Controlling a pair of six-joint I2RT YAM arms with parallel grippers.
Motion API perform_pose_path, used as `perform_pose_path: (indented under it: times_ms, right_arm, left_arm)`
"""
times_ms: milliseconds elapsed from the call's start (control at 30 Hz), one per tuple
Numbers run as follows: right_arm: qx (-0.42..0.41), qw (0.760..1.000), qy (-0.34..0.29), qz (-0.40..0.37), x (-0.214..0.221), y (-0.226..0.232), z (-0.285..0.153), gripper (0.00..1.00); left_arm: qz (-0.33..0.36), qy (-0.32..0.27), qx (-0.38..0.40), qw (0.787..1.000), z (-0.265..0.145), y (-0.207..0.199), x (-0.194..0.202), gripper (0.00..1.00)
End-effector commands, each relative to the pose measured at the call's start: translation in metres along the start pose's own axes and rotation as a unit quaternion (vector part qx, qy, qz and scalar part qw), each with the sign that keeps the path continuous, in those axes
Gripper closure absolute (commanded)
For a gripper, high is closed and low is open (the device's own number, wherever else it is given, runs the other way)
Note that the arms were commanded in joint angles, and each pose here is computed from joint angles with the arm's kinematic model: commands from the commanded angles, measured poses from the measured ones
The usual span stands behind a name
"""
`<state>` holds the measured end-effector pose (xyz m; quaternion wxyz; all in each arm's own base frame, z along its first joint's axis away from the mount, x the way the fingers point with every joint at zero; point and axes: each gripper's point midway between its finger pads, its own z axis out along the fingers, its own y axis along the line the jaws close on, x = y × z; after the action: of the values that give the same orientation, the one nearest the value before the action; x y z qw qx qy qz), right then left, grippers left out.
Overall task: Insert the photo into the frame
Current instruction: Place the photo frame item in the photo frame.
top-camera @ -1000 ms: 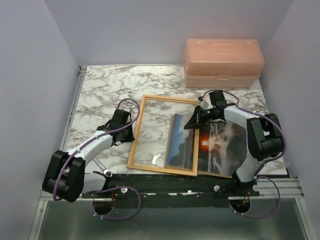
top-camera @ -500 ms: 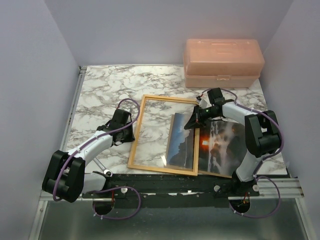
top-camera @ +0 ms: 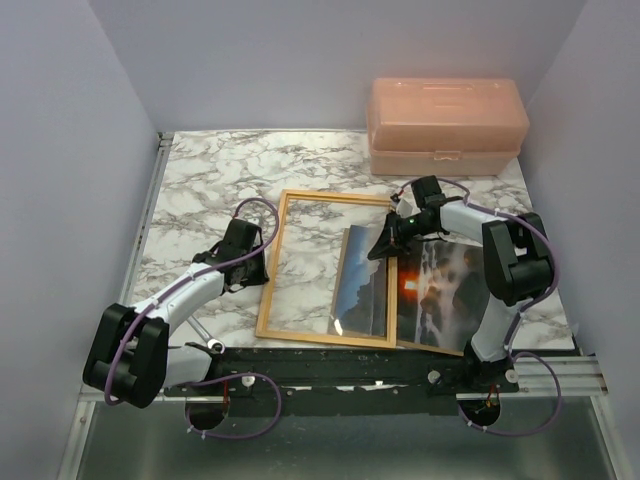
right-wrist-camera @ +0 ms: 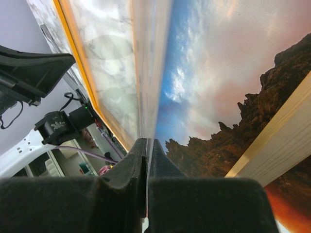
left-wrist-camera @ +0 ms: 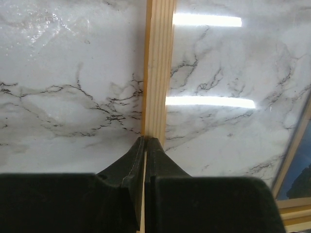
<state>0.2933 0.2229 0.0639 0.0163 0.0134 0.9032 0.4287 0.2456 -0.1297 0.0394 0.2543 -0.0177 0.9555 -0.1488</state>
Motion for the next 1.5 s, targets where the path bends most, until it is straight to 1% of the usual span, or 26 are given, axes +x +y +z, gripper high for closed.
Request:
perform_pose_path:
  times_ms: [0, 333, 533, 733, 1000, 1200, 1300, 1467]
  right_arm:
    - [-0.031, 0.999, 0.01, -0.026, -0.006, 0.014, 0.009, 0.99]
    - [-0.012, 1.0, 0.008, -0.027, -0.016, 0.002, 0.017, 0.99]
    - [0.037, 0.999, 0.005, -0.028, -0.028, -0.012, 0.019, 0.93]
    - [0.063, 0.998, -0.002, -0.03, -0.034, -0.012, 0.019, 0.82]
    - [0.097, 0.995, -0.004, -0.03, -0.031, -0.017, 0.025, 0.61]
    - [0.13, 0.991, -0.024, -0.038, -0.035, -0.019, 0.018, 0.45]
    - [0.145, 0.988, -0.037, -0.042, -0.038, -0.018, 0.012, 0.39]
    - [0.168, 0.983, -0.052, -0.047, -0.041, -0.017, 0.003, 0.33]
  left_arm:
    - [-0.001, -0.001, 0.031, 1.0, -0.002, -0.012, 0.003, 0.95]
    - [-0.002, -0.015, 0.036, 0.999, -0.006, -0.012, 0.003, 0.95]
    - [0.0, -0.025, 0.043, 0.999, -0.008, -0.013, 0.002, 0.93]
    - [0.003, -0.037, 0.052, 0.998, -0.01, -0.015, 0.001, 0.92]
    - [0.004, -0.041, 0.054, 0.998, -0.011, -0.015, 0.001, 0.89]
    - [0.005, -0.043, 0.055, 0.998, -0.012, -0.015, 0.0, 0.89]
    - [0.005, -0.044, 0.056, 0.997, -0.012, -0.016, 0.0, 0.89]
    - [0.005, -0.044, 0.056, 0.997, -0.012, -0.015, 0.001, 0.89]
